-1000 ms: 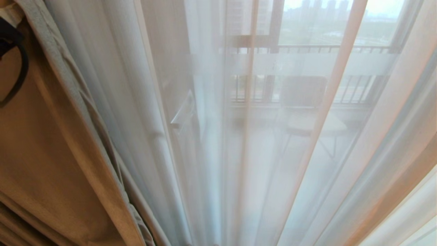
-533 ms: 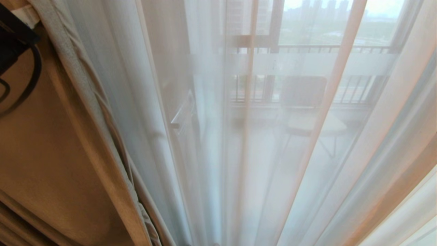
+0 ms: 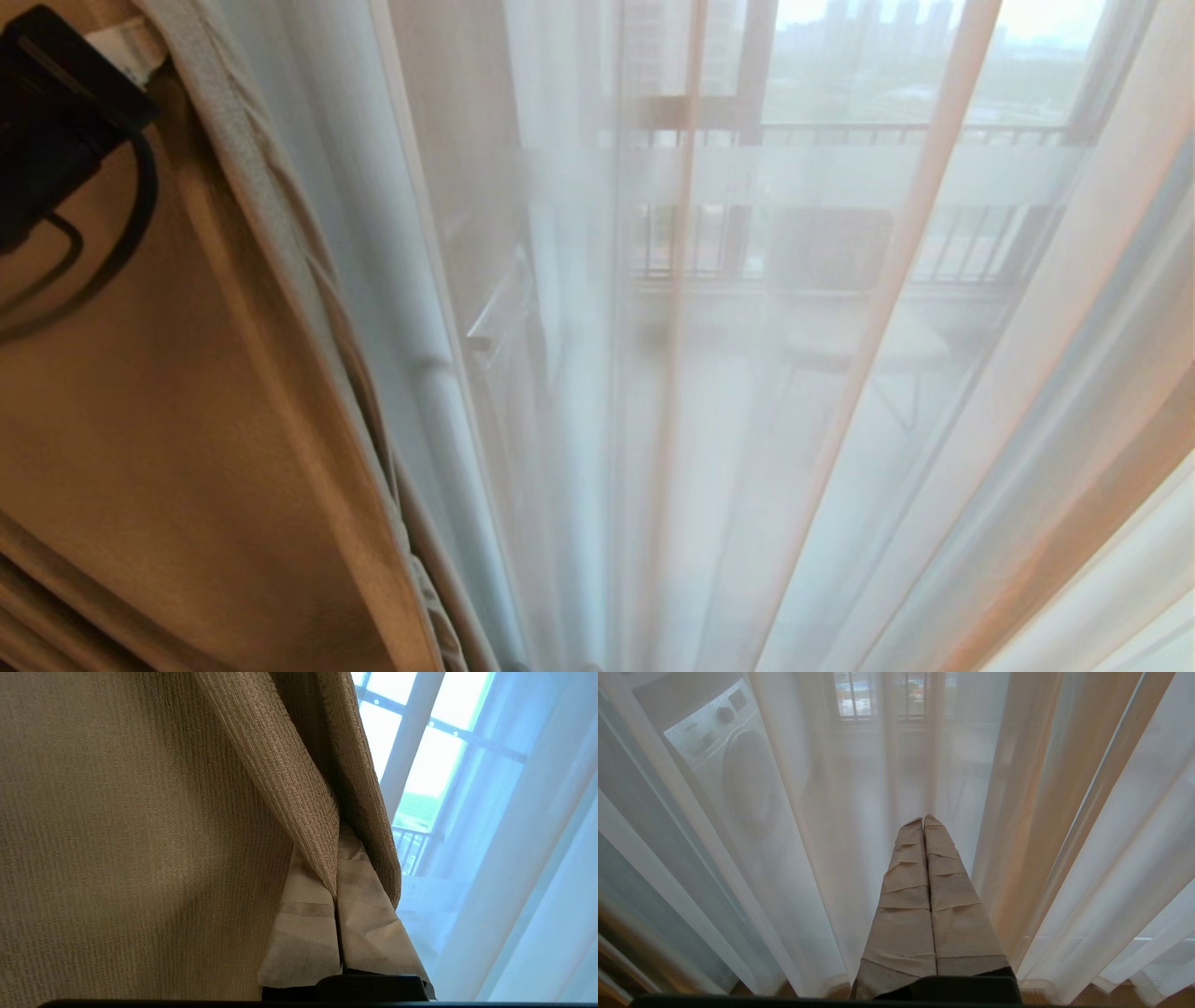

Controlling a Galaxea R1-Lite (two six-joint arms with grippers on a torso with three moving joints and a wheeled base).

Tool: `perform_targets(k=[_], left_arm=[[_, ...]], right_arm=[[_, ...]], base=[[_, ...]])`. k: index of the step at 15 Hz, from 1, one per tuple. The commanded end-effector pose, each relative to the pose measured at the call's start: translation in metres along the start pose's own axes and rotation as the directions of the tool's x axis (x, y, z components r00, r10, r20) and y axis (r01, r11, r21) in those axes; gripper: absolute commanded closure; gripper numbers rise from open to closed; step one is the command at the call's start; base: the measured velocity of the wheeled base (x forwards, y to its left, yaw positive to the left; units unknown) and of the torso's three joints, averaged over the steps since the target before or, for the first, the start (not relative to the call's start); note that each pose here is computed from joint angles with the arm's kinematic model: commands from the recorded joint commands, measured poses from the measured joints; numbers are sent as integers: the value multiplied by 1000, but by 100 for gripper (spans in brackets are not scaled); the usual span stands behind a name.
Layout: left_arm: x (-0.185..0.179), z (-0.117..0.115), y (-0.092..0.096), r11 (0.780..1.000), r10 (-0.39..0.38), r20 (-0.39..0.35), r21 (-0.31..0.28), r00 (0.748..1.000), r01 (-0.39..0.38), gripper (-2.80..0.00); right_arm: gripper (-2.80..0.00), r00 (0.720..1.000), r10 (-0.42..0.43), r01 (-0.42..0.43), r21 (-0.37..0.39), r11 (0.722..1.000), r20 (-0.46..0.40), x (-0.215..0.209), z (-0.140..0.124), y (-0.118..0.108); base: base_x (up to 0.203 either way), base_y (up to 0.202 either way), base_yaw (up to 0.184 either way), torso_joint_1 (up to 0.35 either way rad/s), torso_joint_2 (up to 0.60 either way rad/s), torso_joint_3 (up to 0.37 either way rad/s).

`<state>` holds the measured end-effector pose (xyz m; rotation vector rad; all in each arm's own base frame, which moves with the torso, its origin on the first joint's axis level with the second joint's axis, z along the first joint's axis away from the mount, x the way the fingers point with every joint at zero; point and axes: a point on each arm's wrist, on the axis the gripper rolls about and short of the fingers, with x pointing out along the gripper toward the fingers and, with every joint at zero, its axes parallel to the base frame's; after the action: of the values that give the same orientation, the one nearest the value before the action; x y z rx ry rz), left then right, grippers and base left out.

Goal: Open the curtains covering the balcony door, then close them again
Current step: Close the outer curtains on both sides

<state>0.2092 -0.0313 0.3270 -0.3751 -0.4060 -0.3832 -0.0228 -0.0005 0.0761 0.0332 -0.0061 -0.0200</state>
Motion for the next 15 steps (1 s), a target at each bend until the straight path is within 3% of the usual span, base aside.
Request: perform_targets(k=[1, 15], left_arm=[[3, -4, -3, 1000, -20, -12, -14, 1000, 20, 0], [8, -20, -24, 992, -114, -62, -69, 992, 109, 0]], right_arm=[[0, 1000, 0, 0, 1, 1000, 0, 0, 0, 0], [0, 1000, 0, 0, 1, 1000, 0, 0, 0, 0]], base=[[0, 0, 0, 0, 0, 0], [0, 0, 0, 0, 0, 0]])
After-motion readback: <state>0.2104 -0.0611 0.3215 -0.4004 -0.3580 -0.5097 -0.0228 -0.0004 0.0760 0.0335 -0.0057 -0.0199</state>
